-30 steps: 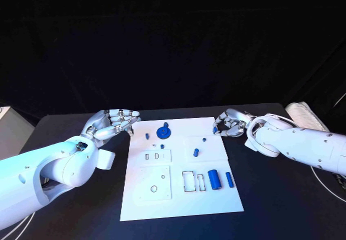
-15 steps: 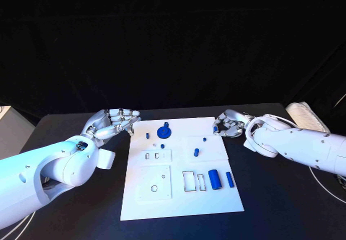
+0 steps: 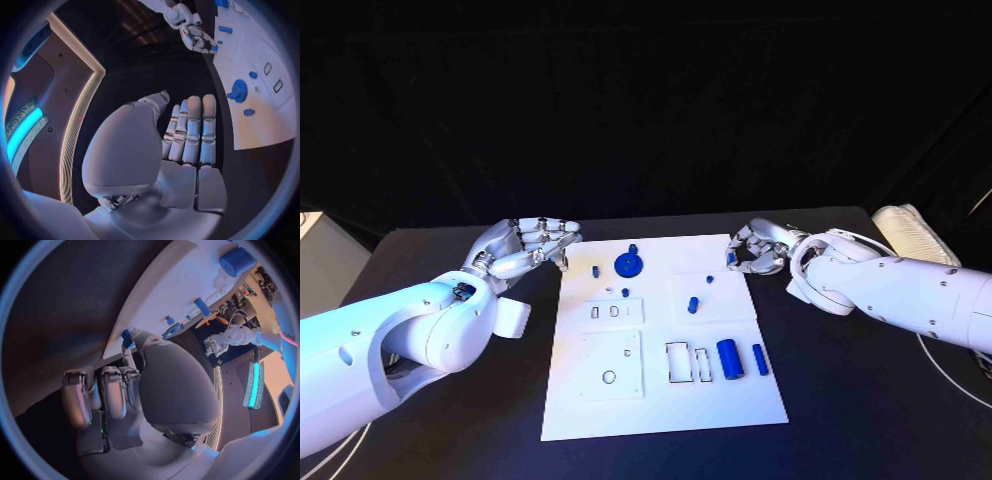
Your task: Assemble the parts on the task board
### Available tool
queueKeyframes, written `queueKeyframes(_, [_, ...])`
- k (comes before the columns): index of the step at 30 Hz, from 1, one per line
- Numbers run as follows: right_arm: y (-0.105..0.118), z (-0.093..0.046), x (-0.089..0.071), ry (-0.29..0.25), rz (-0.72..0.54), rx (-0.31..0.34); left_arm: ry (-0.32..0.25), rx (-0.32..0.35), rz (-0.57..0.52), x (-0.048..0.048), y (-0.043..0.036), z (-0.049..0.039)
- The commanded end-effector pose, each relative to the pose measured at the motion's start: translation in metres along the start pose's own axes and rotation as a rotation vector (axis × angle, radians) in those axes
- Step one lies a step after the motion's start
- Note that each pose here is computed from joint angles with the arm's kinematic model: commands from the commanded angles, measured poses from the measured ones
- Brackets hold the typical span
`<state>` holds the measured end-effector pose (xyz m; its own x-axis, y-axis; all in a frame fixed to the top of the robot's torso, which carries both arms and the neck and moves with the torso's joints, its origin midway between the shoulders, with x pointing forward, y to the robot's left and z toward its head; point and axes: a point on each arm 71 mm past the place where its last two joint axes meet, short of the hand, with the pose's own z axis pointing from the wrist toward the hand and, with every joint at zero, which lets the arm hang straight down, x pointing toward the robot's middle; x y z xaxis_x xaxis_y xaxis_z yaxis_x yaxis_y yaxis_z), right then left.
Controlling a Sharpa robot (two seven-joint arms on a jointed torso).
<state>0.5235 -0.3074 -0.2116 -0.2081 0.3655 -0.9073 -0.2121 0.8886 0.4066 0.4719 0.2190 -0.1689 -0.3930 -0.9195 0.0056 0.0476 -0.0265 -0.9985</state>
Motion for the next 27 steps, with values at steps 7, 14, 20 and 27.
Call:
queueKeyframes(7, [0.008, -0.002, -0.003, -0.101, 0.007, -0.003, 0.017, 0.008, -0.003, 0.0016, -0.0009, 0.0002])
queueKeyframes(14, [0.019, -0.006, -0.008, -0.134, 0.038, 0.007, 0.015, 0.006, -0.003, 0.0008, -0.0007, 0.0002])
queueKeyframes(20, [0.042, -0.010, -0.014, -0.139, 0.064, -0.009, 0.014, 0.004, -0.002, 0.0003, -0.0002, 0.0008])
queueKeyframes(27, [0.092, -0.013, 0.001, -0.101, 0.083, -0.058, 0.012, -0.005, 0.000, 0.0007, 0.0019, 0.0026])
